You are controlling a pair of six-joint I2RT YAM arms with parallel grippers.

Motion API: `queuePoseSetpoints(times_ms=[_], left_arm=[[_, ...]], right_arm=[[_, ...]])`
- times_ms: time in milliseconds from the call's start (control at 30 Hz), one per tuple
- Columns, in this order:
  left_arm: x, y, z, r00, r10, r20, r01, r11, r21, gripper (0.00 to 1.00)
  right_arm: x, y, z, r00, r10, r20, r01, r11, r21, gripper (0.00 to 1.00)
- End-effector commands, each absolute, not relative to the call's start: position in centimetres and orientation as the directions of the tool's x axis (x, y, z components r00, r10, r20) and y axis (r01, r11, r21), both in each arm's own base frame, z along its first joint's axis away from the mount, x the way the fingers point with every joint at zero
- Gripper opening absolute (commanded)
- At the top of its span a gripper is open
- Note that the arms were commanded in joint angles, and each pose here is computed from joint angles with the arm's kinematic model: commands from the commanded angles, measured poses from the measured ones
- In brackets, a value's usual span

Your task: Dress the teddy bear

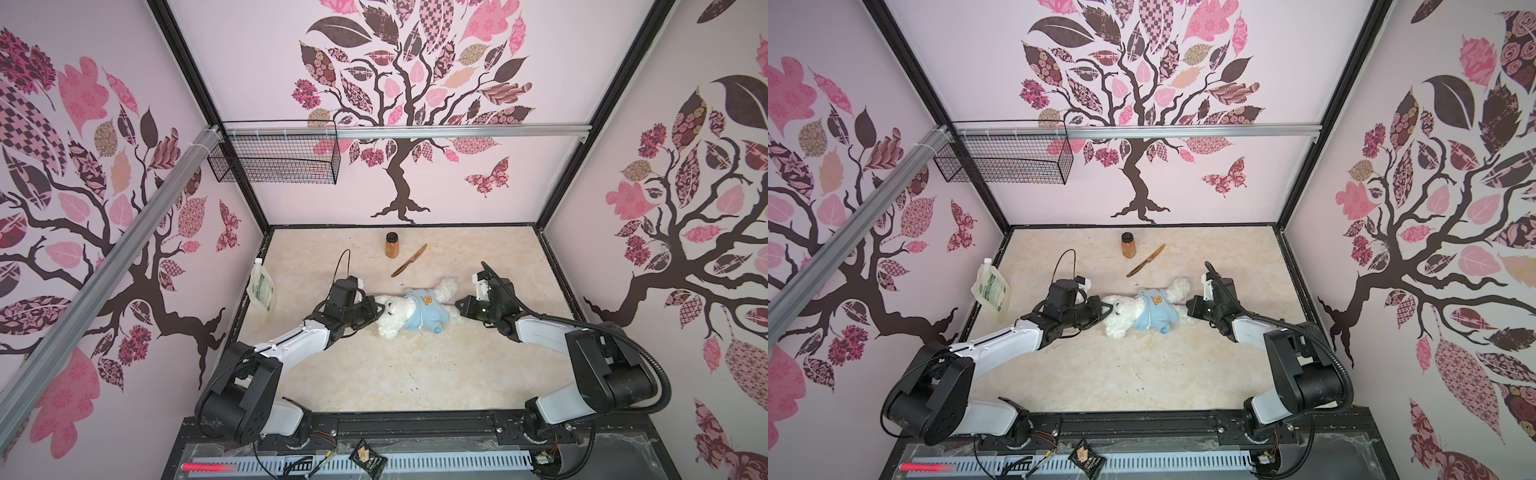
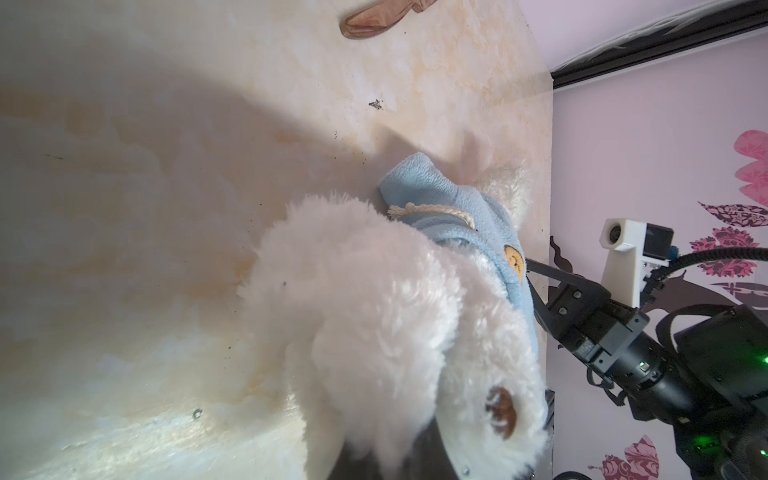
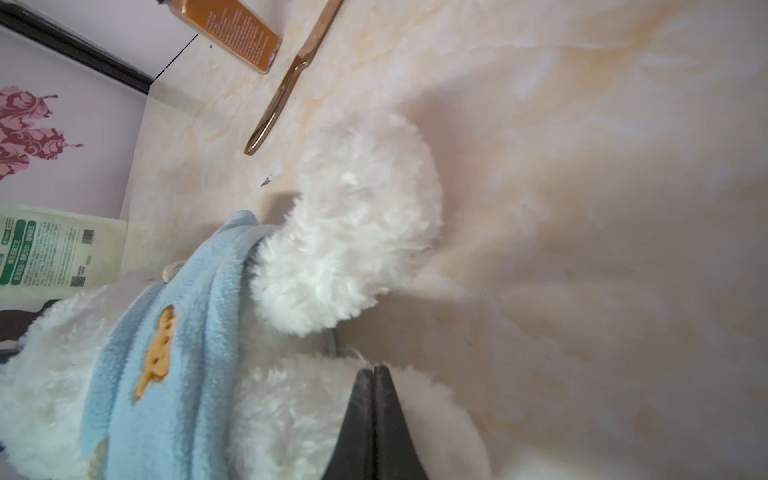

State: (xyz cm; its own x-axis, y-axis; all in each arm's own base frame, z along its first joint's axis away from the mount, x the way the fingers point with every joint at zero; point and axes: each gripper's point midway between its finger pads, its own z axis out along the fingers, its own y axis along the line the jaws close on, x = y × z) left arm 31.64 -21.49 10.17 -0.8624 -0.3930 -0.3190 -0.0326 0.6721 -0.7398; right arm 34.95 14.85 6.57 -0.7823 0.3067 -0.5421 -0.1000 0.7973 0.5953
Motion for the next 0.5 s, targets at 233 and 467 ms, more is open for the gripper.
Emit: queuePoseSetpoints(times_ms=[233, 467], left_arm=[[31.4, -21.4, 8.9, -0.877, -0.385, -0.286, -0.055, 0.673, -0.738, 0.0], [31.4, -21.5, 8.9, -0.88, -0.379, -0.287, -0.051, 0.674, -0.737, 0.0]], right_arm=[[34.5, 20.0, 12.9, -0.719, 0.197, -0.667, -0.358, 0.717, 0.598, 0.33], [35.4, 22.5, 11.5, -0.748, 0.131, -0.65, -0.381, 0.718, 0.583, 0.41]])
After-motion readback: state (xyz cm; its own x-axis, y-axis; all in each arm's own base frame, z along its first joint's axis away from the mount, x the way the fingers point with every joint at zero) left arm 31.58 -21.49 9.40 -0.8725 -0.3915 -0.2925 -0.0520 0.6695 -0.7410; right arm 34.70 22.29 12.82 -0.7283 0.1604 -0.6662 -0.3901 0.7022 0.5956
